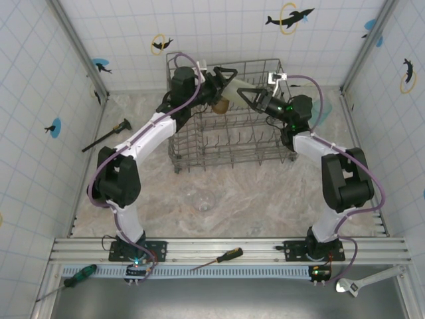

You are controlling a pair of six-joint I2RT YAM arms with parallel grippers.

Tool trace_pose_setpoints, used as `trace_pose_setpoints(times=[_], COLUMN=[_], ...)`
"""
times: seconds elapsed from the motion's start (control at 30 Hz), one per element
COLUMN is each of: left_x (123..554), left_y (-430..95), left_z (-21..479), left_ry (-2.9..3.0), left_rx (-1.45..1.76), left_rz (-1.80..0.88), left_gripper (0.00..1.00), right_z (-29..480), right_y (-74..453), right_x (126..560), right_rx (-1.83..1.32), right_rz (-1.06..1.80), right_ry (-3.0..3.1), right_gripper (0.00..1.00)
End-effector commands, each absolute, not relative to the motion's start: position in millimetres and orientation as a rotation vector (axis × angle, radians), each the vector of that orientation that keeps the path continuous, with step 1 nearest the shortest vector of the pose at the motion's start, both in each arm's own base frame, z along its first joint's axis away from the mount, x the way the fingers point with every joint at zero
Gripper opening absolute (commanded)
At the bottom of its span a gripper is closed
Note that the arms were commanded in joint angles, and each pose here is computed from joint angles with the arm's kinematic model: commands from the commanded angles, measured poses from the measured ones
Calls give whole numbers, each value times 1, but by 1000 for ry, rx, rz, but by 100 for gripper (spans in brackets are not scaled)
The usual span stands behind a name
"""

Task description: Load the cups into the dish rack

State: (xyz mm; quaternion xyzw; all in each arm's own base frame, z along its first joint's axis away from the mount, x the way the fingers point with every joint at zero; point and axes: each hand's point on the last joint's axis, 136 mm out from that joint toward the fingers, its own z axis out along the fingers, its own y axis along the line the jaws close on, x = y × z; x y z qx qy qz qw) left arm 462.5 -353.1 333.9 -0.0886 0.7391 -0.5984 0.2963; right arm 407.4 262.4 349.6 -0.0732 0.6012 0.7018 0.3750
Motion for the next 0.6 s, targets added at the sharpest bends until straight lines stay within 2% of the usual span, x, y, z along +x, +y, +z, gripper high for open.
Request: trace_pose_setpoints(times=[0.0,0.03,0.13,0.23,0.3,0.37,0.4,0.57], left_x=[460,460,461,462,464,466,468,481], left_y=[-362,-363,-363,-365,-366,-367,-367,-367], left_z=[350,350,351,351,351,350,350,358], left_ry=[1916,1915,1901,1891,1880,1873,1863,1791], left_rx=[-181,-181,-178,-176,-175,-177,-173,-135], left_rz=[-1639,-1640,-1648,-1656,-1661,-1661,-1661,-1575], left_gripper=[75,71,50,19,0,0,0,0], right_z=[371,370,365,363,362,361,360,349], right_y=[264,264,264,260,256,252,250,229], right_x=[400,400,402,404,406,408,409,415], right_rx=[-269,-268,-265,-252,-239,-230,-228,-177], right_rz=[1798,1793,1776,1764,1758,1744,1731,1621], right_ry=[1457,1462,1486,1493,1499,1514,1527,1593], right_gripper=[0,0,0,0,6,9,13,42])
